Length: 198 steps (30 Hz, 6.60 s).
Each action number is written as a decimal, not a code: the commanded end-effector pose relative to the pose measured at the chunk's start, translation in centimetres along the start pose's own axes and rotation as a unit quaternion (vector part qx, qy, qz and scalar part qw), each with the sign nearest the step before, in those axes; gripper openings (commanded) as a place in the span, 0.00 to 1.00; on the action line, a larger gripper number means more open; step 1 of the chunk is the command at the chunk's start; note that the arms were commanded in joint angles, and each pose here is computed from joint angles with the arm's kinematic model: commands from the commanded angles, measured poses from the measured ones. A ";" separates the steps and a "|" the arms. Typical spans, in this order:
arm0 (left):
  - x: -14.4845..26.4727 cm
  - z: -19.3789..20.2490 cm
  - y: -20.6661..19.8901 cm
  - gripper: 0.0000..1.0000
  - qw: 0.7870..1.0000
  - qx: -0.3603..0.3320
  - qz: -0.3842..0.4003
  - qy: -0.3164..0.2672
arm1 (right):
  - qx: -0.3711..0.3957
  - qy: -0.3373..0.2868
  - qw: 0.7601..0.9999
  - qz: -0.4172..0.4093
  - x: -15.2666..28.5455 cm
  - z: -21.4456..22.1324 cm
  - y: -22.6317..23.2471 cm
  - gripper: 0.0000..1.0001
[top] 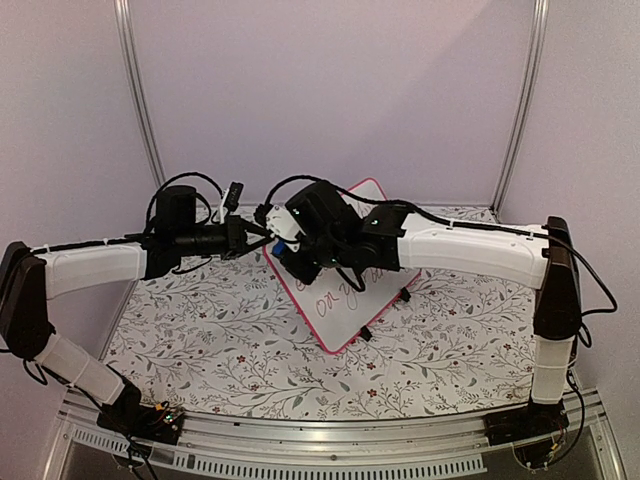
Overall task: Erase the whiteboard
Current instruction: Hold the whiteboard at the center of the board, then erase the whiteboard at the center of the board.
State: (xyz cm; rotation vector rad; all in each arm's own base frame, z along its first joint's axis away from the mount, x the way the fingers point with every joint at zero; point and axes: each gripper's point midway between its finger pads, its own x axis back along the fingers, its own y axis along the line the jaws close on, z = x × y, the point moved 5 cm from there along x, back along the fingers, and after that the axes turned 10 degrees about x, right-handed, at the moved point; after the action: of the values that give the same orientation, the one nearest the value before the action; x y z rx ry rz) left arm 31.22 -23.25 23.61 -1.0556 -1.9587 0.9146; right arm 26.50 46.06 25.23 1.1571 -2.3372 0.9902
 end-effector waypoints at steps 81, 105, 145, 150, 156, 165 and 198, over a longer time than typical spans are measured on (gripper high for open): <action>0.2 0.6 -2.1 0.00 0.999 -0.026 0.040 0.005 | 0.006 0.104 0.994 0.012 -1.4 5.5 3.2 0.11; 0.1 0.7 -2.2 0.00 0.998 -0.026 0.048 0.010 | -0.005 0.065 0.997 0.040 -1.7 3.0 0.6 0.11; 0.0 0.9 -2.1 0.00 0.998 -0.025 0.050 0.014 | -0.005 0.071 0.997 0.036 -3.0 2.9 -0.4 0.11; -0.1 0.9 -2.0 0.00 0.998 -0.023 0.050 0.014 | -0.014 0.078 0.997 0.026 -2.3 4.0 0.4 0.10; -0.1 0.9 -2.0 0.00 0.998 -0.023 0.050 0.014 | -0.008 0.089 0.996 0.019 -2.1 4.6 1.5 0.10; 0.0 0.9 -2.1 0.00 0.998 -0.023 0.050 0.013 | -0.011 0.096 0.995 0.009 -1.7 5.2 2.4 0.10; -0.1 0.9 -2.1 0.00 0.998 -0.023 0.052 0.014 | -0.043 0.082 0.995 0.032 -1.1 4.6 0.2 0.09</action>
State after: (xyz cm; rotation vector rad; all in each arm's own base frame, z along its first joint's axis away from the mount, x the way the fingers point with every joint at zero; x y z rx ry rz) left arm 31.15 -23.22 23.32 -1.0541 -1.9634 0.9245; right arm 25.22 43.91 20.85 0.9778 -2.2636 0.9679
